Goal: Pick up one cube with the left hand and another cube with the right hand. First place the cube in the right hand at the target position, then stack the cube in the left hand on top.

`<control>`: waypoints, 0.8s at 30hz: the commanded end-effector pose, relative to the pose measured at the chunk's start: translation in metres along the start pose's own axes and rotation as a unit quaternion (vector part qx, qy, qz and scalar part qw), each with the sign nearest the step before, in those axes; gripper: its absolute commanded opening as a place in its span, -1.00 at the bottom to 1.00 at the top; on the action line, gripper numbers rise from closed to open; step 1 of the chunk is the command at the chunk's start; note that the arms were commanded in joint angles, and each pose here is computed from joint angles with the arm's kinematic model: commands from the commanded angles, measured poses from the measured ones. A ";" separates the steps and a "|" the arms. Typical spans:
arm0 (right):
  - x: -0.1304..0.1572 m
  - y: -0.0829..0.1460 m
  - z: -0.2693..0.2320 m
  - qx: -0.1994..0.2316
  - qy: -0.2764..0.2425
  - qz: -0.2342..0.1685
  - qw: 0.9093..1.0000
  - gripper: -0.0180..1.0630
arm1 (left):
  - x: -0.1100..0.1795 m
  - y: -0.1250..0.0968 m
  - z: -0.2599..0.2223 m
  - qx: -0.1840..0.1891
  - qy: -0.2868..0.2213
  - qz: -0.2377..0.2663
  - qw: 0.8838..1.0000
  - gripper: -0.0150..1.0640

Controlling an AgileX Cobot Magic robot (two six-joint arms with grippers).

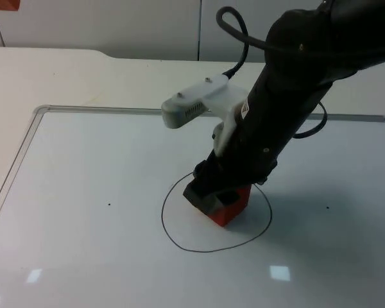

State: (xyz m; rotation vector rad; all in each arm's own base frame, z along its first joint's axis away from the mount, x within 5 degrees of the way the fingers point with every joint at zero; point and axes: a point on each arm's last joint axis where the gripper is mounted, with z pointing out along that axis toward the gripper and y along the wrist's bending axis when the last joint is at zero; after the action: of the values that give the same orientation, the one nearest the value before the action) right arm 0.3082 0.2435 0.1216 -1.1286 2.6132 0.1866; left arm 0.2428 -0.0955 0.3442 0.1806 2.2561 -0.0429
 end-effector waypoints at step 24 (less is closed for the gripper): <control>-0.023 0.001 -0.043 0.010 -0.099 0.010 0.995 0.99 | -0.002 -0.003 -0.001 0.006 -0.009 0.003 1.000 -0.98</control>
State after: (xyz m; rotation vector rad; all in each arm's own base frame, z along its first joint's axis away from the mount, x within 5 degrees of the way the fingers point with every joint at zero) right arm 0.3112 0.2464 0.1511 -1.0620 2.5102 0.2342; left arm 0.2429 -0.0956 0.3444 0.1811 2.2541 -0.0444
